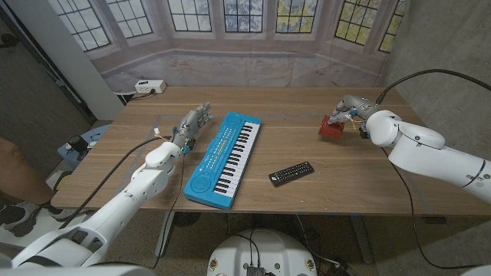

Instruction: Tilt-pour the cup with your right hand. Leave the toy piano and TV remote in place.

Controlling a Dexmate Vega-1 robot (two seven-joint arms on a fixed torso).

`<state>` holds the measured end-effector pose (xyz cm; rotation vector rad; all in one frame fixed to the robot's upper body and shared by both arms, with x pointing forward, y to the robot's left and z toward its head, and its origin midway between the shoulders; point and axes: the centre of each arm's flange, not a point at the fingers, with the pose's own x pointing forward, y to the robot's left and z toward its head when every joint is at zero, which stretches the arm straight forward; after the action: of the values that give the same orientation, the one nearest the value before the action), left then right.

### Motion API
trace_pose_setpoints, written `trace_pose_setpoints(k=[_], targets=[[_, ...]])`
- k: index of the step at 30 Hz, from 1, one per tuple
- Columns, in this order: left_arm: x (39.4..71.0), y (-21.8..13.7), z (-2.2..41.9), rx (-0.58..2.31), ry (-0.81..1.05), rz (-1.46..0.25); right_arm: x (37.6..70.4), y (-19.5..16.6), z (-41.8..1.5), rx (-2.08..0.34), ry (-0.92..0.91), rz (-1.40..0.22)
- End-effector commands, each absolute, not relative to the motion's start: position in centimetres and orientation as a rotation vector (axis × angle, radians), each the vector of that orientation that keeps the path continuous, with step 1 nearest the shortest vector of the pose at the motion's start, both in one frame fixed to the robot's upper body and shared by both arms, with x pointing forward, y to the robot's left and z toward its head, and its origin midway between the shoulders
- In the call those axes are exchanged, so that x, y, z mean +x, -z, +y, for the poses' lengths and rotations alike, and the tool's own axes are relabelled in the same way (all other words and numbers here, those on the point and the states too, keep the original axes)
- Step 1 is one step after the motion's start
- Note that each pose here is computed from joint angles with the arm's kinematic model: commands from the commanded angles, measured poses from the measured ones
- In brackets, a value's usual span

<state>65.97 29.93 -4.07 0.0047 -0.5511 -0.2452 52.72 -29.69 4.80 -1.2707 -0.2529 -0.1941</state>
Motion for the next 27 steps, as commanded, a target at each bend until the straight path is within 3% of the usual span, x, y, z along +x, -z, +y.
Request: trace_pose_setpoints(k=[1, 27], targets=[[65.8, 4.4, 30.1, -0.004, 0.238, -0.552, 52.6, -4.8, -29.6, -1.279, 0.19, -0.253], [65.1, 4.1, 30.3, 0.01, 0.232, -0.56, 53.2, -4.6, -28.0, -1.176, 0.191, -0.334]])
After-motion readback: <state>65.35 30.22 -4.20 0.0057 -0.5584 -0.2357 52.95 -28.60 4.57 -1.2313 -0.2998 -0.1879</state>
